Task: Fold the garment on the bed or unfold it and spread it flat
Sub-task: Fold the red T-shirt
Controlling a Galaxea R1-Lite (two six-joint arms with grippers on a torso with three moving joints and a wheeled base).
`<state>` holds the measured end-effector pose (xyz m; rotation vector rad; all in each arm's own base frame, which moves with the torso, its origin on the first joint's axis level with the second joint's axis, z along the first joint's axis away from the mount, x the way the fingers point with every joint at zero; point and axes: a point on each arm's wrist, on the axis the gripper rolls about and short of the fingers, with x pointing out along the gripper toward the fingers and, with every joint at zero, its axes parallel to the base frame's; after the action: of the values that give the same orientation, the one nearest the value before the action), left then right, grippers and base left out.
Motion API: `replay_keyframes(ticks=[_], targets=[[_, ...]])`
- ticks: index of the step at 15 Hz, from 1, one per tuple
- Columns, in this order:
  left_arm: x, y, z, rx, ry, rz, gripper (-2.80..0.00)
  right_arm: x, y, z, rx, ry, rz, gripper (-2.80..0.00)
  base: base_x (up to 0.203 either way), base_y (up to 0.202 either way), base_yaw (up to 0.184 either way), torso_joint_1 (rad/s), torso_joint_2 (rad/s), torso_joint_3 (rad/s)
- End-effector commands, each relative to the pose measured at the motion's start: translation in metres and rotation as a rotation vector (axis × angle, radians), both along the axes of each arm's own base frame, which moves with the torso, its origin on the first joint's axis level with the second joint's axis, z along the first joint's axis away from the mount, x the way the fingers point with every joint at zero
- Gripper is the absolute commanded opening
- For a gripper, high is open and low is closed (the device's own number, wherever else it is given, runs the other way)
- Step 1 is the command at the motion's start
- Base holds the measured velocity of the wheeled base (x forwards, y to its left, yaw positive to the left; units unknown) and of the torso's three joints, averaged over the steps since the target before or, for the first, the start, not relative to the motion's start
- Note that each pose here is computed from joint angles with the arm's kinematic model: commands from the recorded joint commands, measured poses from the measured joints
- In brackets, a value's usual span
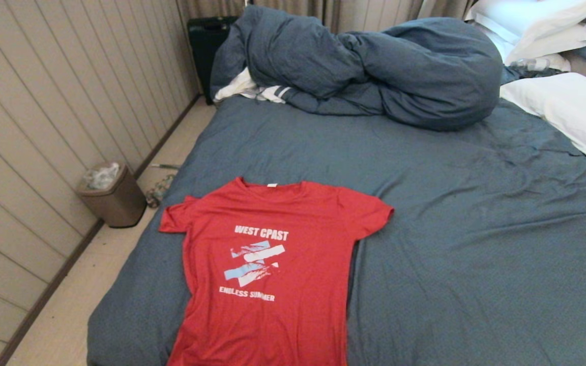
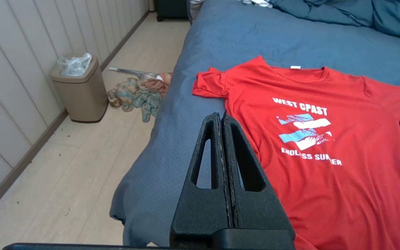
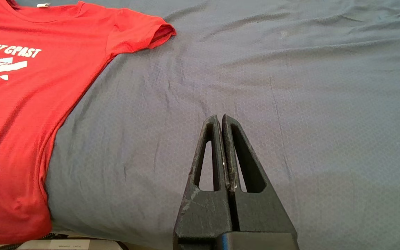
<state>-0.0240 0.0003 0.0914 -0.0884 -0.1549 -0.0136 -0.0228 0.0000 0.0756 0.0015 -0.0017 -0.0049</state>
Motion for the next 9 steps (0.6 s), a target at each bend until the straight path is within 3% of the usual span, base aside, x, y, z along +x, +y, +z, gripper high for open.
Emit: replay_keyframes(ticks=[1,9], targets=[[0.0036,0.0000,-0.0110,-0.001,0.042,0.000,-2.80,0.0003,0.0000,-0.0004,0.000,0.003,0.000,-2.80,0.000,0.000,0.000,0.000,0.00,0.000],[0.0036,0.0000,-0.0110,0.000,0.042,0.001,-2.80,0.0001,0.0000,-0.0004,0.000,0.002,0.002,-2.80,0.000,0.000,0.000,0.000,0.00,0.000]])
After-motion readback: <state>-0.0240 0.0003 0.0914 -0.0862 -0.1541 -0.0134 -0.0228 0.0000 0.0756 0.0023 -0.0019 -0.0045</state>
